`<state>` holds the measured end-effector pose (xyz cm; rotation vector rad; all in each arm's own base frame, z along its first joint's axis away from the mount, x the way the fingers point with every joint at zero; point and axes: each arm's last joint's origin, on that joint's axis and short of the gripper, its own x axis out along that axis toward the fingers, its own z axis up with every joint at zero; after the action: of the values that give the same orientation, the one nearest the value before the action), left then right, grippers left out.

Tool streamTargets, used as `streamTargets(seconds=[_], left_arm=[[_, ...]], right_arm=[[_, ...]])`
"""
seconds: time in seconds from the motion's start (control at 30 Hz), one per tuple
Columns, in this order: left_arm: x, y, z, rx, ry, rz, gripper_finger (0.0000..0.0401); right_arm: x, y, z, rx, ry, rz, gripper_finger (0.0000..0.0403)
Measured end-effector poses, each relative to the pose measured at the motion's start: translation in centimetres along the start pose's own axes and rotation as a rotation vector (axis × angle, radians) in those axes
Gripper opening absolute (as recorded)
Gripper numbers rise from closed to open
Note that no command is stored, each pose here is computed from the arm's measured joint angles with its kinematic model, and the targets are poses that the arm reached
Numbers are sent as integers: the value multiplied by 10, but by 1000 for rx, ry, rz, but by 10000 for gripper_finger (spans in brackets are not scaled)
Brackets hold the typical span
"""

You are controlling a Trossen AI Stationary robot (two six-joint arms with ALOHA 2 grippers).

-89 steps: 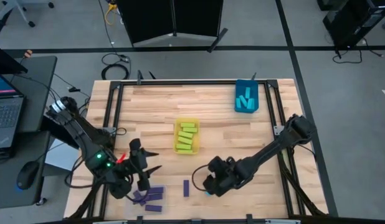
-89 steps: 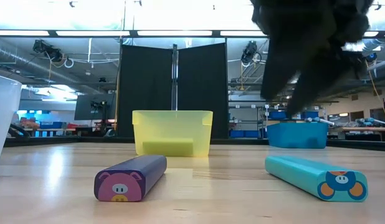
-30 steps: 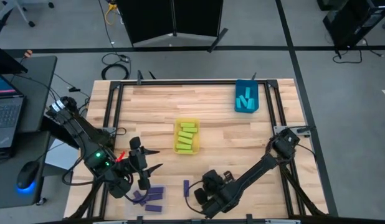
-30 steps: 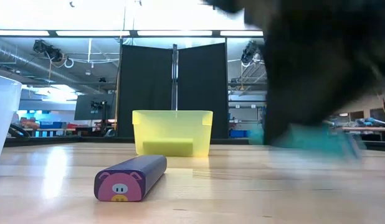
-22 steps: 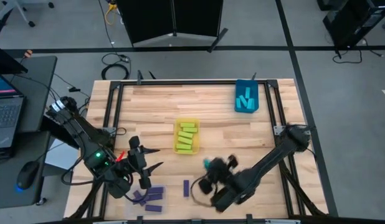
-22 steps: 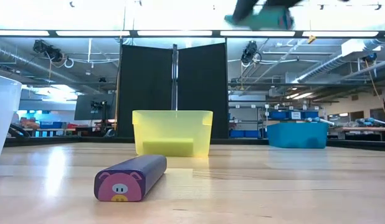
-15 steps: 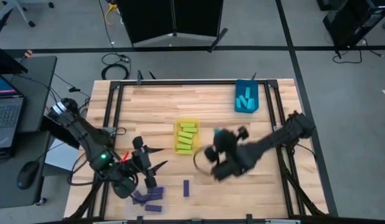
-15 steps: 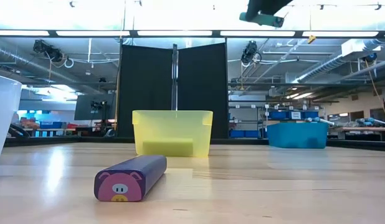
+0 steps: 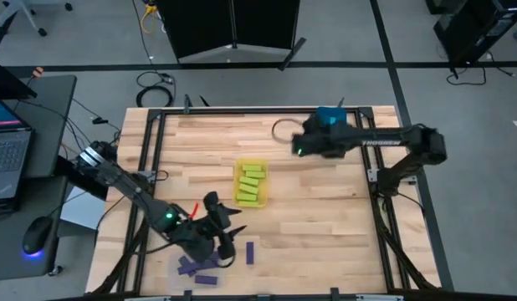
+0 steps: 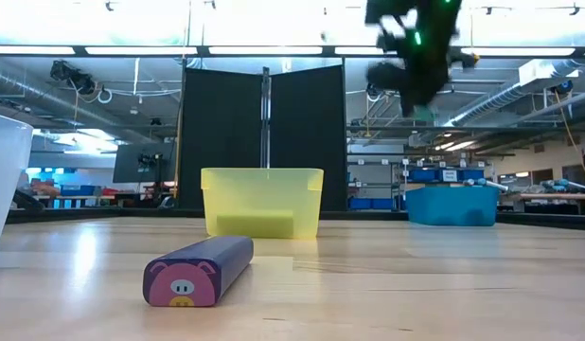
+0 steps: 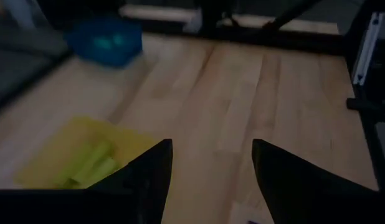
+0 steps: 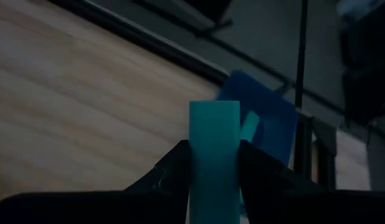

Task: Sort blocks
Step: Put the light blue block into the blue bin, then put the purple block into the transparent bin

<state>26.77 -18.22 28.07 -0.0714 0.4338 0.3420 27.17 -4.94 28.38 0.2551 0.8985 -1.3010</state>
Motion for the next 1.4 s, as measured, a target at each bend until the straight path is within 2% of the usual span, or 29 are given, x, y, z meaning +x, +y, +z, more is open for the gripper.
streamTargets(seconds=[0.23, 0.33, 0.47, 0.53, 0.67, 0.73, 0.87, 1.1, 1.23, 1.4], left_arm=[[31, 1, -11, -148, 121, -23, 227], [41, 4, -14, -220, 165, -19, 227], [52, 11, -17, -302, 213, 20, 227], [57, 15, -19, -348, 251, 32, 227], [70, 17, -28, -403, 326, 42, 227], [77, 15, -34, -433, 369, 43, 227], [94, 12, -52, -491, 472, 57, 227], [109, 0, -67, -610, 552, 11, 227], [114, -12, -58, -607, 573, 25, 227], [115, -31, -41, -545, 643, 76, 230]], right_arm=[[84, -61, -9, 147, 116, 19, 115], [103, -77, -12, 213, 96, 59, 115], [119, -90, -13, 257, 58, 39, 117], [122, -93, -12, 265, 58, 21, 155], [125, -95, -9, 249, 42, 21, 277], [122, -96, -7, 251, 20, 36, 322], [118, -97, -3, 253, -16, 56, 366], [112, -94, -2, 220, -47, 89, 353], [110, -91, -1, 203, -65, 104, 336], [107, -87, 0, 171, -82, 122, 321]])
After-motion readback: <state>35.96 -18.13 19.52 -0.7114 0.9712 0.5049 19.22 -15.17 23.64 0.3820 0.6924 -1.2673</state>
